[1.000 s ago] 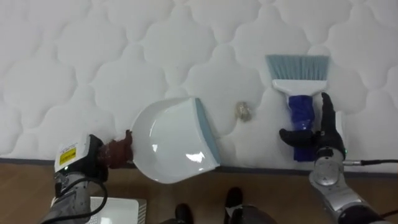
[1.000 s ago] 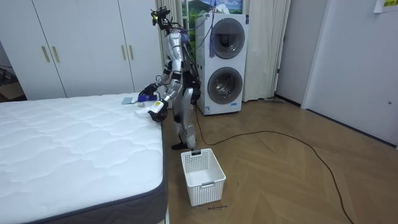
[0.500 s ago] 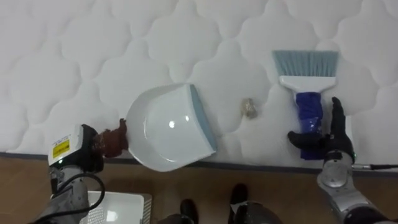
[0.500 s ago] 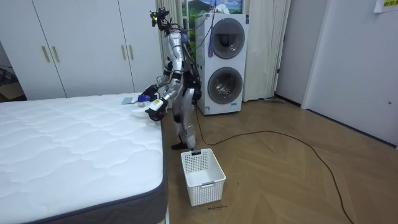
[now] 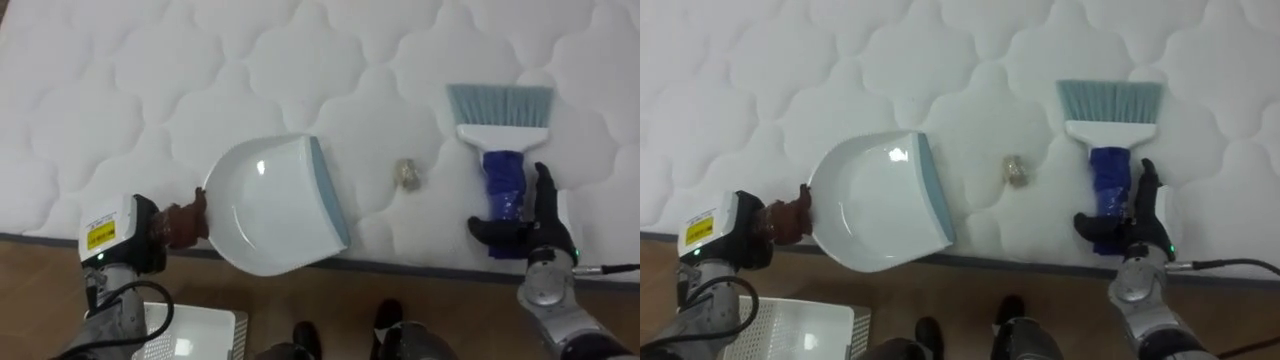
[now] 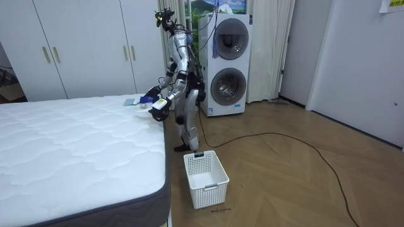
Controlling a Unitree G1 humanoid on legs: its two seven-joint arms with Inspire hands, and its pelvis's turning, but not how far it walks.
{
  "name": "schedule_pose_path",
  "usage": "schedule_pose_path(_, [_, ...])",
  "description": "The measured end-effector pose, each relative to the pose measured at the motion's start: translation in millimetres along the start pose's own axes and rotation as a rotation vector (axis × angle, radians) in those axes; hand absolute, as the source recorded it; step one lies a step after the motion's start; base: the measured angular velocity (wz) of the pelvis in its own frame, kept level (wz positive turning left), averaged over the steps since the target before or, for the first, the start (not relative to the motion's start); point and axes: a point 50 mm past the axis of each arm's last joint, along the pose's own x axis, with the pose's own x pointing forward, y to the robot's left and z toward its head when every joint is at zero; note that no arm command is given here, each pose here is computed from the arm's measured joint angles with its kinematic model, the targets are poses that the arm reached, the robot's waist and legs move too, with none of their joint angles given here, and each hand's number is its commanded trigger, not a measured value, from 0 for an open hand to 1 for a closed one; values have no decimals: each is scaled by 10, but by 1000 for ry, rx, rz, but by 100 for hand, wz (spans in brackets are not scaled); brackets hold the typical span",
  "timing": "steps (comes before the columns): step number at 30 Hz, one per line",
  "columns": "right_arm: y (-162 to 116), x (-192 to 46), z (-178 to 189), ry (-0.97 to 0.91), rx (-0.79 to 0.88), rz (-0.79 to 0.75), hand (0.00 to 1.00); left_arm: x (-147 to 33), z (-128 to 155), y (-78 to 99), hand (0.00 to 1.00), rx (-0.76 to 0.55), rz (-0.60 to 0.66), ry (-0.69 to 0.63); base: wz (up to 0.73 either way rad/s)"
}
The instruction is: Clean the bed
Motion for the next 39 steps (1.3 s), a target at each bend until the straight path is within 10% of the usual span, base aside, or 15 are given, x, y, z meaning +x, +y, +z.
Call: schedule_pose_path(39, [-265,129,-72,111,-50,-76,100,42,105,2,100,48,-10,-41,0])
